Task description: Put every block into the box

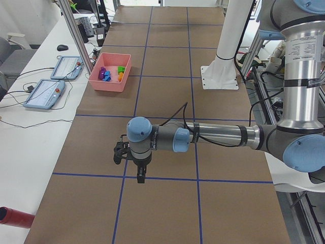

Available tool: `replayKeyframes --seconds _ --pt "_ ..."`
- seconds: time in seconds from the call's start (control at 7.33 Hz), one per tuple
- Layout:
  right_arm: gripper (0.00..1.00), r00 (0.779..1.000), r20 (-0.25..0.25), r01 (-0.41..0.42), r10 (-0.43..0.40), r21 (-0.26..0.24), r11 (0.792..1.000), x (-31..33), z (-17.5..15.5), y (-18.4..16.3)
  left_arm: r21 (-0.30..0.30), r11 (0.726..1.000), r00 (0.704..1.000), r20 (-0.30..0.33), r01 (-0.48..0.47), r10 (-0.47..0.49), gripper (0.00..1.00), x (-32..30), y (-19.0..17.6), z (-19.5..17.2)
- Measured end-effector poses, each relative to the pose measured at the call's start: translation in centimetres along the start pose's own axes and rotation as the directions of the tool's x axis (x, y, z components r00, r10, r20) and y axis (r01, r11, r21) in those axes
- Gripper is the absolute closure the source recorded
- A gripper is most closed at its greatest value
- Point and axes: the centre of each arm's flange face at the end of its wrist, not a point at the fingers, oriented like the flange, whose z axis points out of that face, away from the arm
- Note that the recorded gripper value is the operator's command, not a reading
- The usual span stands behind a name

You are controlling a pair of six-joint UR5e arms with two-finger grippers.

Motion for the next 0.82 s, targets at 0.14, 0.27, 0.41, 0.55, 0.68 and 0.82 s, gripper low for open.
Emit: replayKeyframes --seconds 0.14,0.27,0.41,0.55,0.68,0.82 --pt "0.0 1.0 0.0 0.001 -0.001 0.001 1.0 -0.04 -0.03 -0.1 0.0 1.0 1.0 0.0 0.0 0.0 0.0 0.0 0.0 0.0" --pt "0.0 1.0 0.0 0.001 -0.001 0.001 1.0 -0.06 -0.04 -0.13 0.0 1.0 1.0 0.0 0.0 0.0 0.0 0.0 0.0 0.01" --pt "0.0 1.0 0.001 0.001 -0.001 0.001 1.0 -0.05 -0.05 -0.15 -0.001 1.0 1.0 0.0 0.001 -0.001 0.0 -0.02 0.01 0.06" --pt "0.0 1.0 0.001 0.0 0.0 0.001 1.0 -0.04 -0.06 -0.15 -0.002 1.0 1.0 0.0 0.001 -0.001 0.0 -0.03 0.01 0.11" --pt "0.0 1.0 0.002 -0.001 0.001 0.0 1.0 0.01 -0.02 -0.09 -0.002 1.0 1.0 0.0 0.001 -0.001 0.0 -0.02 -0.02 0.11" --pt "0.0 1.0 0.002 -0.001 0.001 0.0 1.0 0.07 0.03 -0.01 -0.001 1.0 1.0 0.0 0.0 0.0 0.0 0.05 -0.12 0.07"
